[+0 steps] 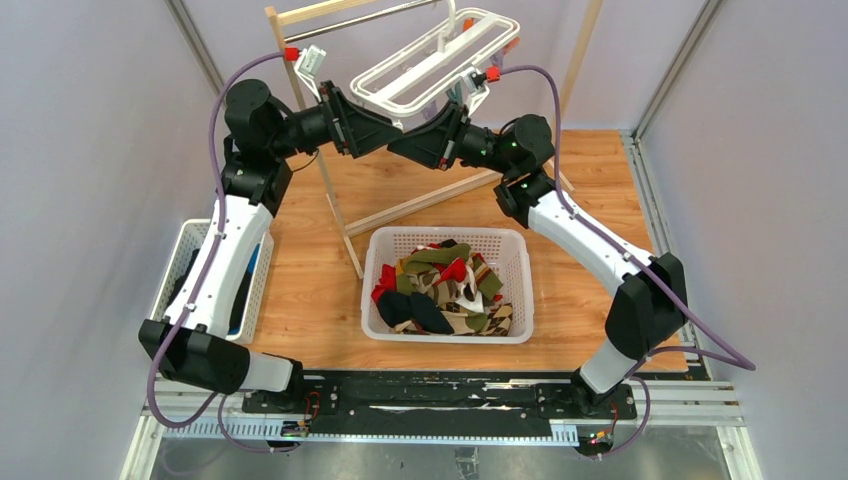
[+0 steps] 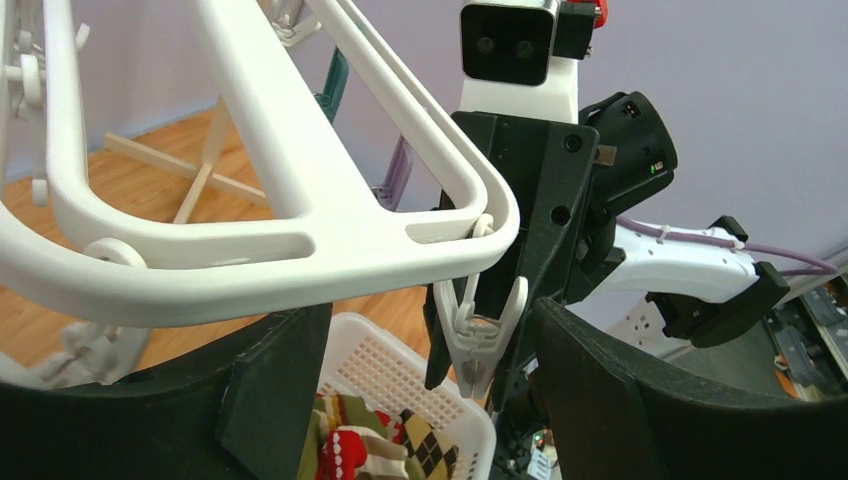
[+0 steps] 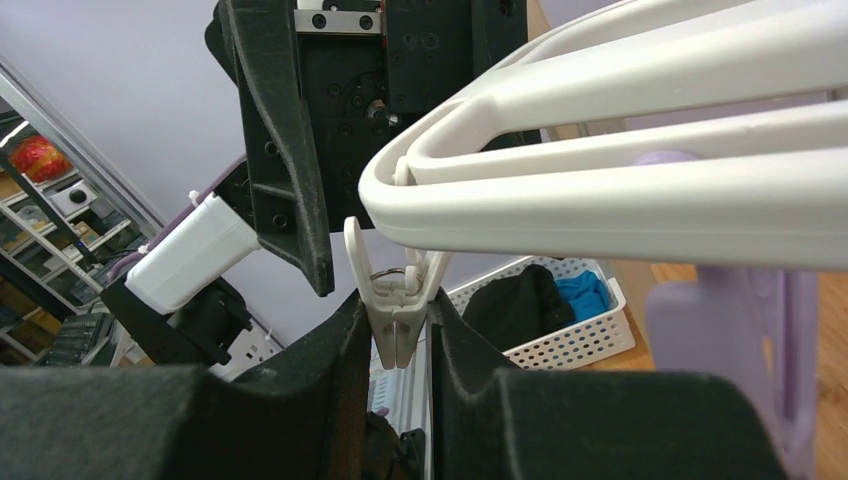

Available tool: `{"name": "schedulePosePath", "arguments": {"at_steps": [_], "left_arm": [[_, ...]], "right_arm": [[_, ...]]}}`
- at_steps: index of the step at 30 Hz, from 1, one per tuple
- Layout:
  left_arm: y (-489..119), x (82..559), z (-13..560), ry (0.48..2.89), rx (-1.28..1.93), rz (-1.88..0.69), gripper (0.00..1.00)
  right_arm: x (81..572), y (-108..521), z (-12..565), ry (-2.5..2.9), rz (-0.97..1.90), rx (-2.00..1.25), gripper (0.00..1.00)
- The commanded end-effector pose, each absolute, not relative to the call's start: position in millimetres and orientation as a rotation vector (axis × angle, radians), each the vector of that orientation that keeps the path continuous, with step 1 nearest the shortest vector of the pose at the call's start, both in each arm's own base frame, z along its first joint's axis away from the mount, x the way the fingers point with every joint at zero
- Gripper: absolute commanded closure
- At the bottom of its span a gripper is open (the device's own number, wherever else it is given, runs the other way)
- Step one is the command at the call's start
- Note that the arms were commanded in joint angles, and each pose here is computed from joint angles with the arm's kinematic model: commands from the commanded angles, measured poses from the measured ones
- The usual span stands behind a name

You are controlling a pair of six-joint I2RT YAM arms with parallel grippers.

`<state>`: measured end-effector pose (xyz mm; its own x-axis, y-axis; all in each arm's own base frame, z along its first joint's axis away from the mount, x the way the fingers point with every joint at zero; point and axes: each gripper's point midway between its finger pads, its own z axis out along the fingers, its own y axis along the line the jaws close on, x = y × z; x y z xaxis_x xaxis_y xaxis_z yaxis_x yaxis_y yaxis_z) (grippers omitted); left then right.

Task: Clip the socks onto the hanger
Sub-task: Open the clamp at the hanger.

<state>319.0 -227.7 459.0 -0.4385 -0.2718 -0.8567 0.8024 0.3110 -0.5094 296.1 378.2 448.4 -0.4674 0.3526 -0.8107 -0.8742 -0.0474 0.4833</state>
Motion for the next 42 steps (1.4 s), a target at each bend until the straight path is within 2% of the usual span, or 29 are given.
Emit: {"name": "schedulePosePath", "arguments": {"at_steps": [1, 12, 19, 27, 30, 36, 38, 42], "left_arm": [[-232.2, 317.9, 473.1, 1.503, 0.540, -1.340, 0.24], [-247.0, 309.7, 478.8, 1.489, 0.586, -1.463, 0.35], [-246.4, 306.2, 484.2, 1.451, 0.579, -1.471, 0.55], [-245.0, 305.7, 474.6, 1.465, 0.561, -1.461, 0.67], [-244.1, 308.4, 476.8, 1.464, 0.532, -1.457, 0.77], [-239.6, 315.0, 478.0, 1.474, 0.430, -1.447, 0.99], [-238.0, 316.8, 475.9, 1.492, 0.387, -1.448, 1.00], [-234.5, 321.4, 470.2, 1.536, 0.343, -1.407, 1.00]], "right_arm": [[287.8, 371.7, 464.0, 1.234, 1.721, -0.661, 1.00], [289.8, 378.1, 461.2, 1.255, 1.782, -0.672, 1.00], [289.8, 378.7, 460.8, 1.254, 1.788, -0.675, 1.00], [287.5, 375.4, 466.6, 1.230, 1.812, -0.672, 0.98], [285.9, 372.9, 467.0, 1.219, 1.809, -0.673, 0.88], [297.3, 354.1, 457.3, 1.272, 1.656, -0.614, 0.54], [303.4, 342.9, 449.7, 1.317, 1.559, -0.581, 0.43], [307.8, 322.8, 427.6, 1.409, 1.367, -0.551, 0.37]]}}
